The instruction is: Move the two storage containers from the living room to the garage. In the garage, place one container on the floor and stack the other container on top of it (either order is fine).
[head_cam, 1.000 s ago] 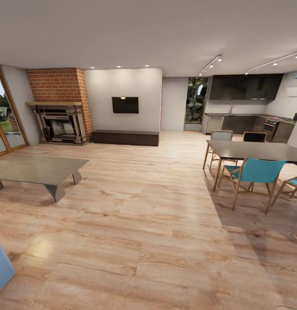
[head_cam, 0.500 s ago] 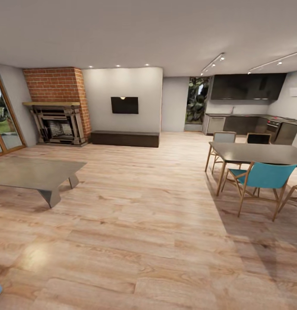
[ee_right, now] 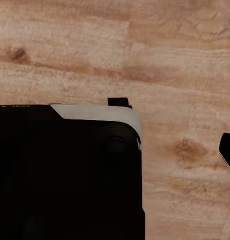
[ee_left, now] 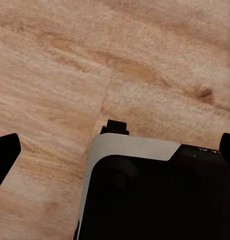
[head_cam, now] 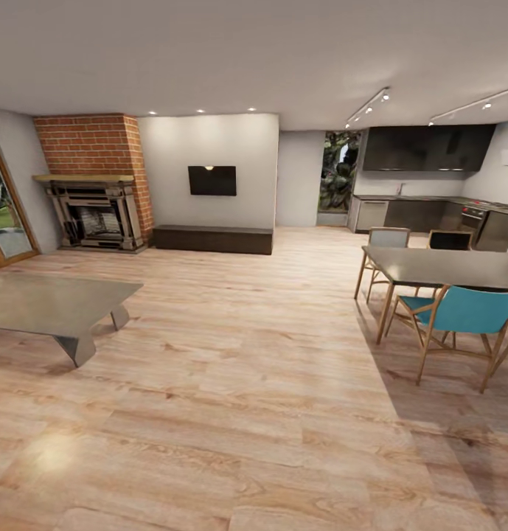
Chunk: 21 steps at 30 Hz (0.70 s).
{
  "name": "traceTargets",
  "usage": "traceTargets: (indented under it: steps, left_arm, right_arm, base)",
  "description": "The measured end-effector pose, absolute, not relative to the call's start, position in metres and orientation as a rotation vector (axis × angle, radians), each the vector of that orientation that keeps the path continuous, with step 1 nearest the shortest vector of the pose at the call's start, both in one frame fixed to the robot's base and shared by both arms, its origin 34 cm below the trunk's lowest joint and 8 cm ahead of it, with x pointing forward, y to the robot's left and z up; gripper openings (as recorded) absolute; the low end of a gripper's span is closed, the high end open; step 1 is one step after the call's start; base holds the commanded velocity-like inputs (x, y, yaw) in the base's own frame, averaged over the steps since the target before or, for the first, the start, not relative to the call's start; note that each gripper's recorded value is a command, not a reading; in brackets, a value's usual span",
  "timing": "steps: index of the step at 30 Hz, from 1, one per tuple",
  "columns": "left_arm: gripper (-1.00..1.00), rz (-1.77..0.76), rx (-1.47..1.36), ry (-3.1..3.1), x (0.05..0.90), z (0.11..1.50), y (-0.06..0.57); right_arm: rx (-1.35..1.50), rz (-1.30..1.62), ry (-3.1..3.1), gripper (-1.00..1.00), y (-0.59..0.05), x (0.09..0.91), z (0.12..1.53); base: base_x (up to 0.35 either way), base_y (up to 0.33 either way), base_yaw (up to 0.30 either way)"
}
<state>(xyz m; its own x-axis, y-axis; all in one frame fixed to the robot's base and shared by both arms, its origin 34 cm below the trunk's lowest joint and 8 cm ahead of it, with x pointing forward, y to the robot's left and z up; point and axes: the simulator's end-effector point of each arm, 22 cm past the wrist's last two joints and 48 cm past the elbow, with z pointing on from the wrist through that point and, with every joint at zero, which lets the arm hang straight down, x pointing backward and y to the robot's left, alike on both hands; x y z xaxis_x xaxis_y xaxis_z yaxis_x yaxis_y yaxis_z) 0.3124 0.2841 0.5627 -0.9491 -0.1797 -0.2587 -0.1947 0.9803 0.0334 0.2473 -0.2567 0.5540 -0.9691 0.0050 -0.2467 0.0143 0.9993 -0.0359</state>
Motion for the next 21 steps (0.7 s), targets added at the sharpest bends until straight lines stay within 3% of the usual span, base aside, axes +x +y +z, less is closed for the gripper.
traceTargets:
  steps: [21]
  left_arm:
    - [1.0,0.085,-0.276,2.869,0.3128,0.5628,0.284]
  right_arm:
    - [0.011,-0.058,2.892,1.0,-0.2591,0.2473,0.554]
  base:
    - [0.326,0.0,0.0]
